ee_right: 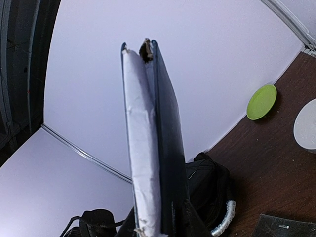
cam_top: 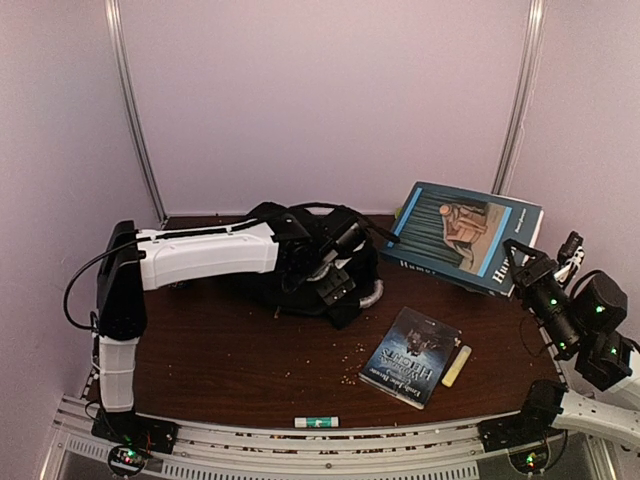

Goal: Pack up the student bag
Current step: Place the book in the student bag.

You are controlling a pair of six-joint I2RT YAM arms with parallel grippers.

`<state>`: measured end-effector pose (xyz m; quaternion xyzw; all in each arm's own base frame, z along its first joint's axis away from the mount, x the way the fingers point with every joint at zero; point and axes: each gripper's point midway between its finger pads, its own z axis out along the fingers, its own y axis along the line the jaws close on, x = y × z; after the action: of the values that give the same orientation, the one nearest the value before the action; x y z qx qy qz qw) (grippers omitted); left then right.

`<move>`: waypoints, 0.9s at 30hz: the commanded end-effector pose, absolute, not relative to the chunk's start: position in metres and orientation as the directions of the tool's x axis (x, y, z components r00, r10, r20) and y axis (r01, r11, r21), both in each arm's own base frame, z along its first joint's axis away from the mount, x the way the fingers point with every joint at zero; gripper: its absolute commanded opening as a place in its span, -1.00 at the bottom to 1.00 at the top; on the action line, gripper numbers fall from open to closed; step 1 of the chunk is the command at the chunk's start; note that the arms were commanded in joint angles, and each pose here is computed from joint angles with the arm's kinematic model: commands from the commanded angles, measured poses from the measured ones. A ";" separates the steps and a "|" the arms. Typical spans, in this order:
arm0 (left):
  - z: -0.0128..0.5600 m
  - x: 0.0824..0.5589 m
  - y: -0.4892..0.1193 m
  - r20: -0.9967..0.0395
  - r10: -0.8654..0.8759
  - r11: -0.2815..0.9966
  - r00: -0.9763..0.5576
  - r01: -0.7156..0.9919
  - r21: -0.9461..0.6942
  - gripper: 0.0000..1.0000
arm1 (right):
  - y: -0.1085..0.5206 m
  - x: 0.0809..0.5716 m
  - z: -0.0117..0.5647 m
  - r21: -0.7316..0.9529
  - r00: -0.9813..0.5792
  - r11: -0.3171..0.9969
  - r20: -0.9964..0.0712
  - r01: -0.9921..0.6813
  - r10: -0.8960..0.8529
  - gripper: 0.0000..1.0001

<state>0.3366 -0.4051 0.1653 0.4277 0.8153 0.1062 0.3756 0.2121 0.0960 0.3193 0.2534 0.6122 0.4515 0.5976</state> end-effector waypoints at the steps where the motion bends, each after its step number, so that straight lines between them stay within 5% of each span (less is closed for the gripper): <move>1: 0.159 0.357 -0.397 -0.492 0.784 0.617 -0.378 0.558 0.555 0.96 | 0.092 0.209 0.320 0.870 -0.154 0.428 -0.471 -0.244 0.869 -0.59; 9: 0.149 0.372 -0.407 -0.505 0.772 0.631 -0.386 0.561 0.536 0.84 | 0.094 0.209 0.314 0.879 -0.168 0.412 -0.456 -0.240 0.874 -0.60; 17: 0.206 0.383 -0.395 -0.682 0.582 0.790 -0.443 0.505 0.347 -0.54 | 0.102 0.211 0.301 0.901 -0.209 0.370 -0.416 -0.226 0.885 -0.60; 21: 0.244 0.385 -0.391 -0.767 0.420 0.847 -0.484 0.512 0.141 -1.00 | 0.108 0.214 0.291 0.917 -0.231 0.336 -0.381 -0.213 0.895 -0.61; 27: 0.282 0.382 -0.393 -0.823 0.237 0.854 -0.517 0.515 -0.077 -1.00 | 0.129 0.222 0.271 0.945 -0.304 0.268 -0.316 -0.188 0.899 -0.63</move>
<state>0.3892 -0.3702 0.2281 0.2685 0.8752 -0.0311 0.4013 0.2198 0.1157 0.2663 0.2795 0.6343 0.4776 0.5399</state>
